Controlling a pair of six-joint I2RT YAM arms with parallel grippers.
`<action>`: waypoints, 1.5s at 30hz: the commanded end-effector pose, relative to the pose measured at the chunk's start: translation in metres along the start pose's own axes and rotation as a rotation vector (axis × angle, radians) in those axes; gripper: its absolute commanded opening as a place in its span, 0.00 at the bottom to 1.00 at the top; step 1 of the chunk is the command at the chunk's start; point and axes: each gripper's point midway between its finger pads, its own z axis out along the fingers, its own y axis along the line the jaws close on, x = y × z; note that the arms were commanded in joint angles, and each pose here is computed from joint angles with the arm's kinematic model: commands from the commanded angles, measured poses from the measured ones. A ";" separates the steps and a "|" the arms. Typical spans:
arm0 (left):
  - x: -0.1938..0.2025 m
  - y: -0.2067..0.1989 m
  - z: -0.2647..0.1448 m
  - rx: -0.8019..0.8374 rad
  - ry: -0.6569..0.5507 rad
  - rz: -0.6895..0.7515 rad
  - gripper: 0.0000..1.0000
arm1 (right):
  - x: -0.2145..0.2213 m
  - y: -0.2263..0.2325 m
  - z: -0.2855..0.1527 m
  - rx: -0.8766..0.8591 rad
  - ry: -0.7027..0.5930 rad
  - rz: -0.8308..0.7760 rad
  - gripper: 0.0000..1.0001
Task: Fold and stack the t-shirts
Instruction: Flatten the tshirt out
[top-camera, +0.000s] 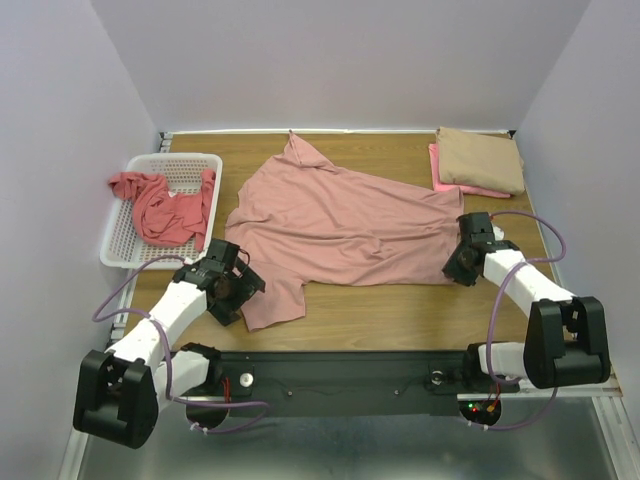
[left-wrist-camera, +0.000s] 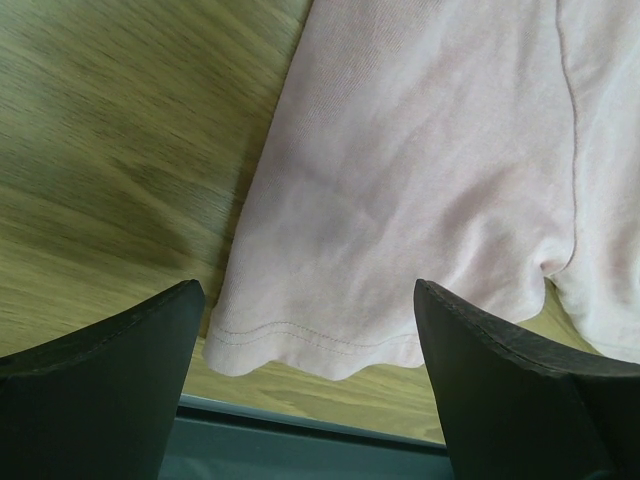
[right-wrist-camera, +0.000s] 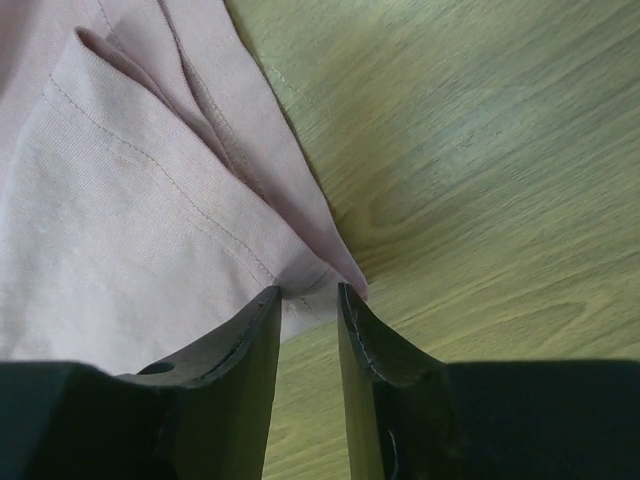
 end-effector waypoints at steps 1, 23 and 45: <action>0.004 0.005 0.001 -0.035 0.017 -0.010 0.99 | -0.005 0.001 -0.001 -0.003 -0.018 0.010 0.35; -0.002 0.007 0.002 -0.082 -0.010 0.001 0.98 | 0.004 -0.003 0.005 0.004 0.007 -0.007 0.34; -0.001 0.007 0.003 -0.073 -0.012 0.008 0.98 | 0.002 -0.006 0.011 0.033 -0.008 0.005 0.11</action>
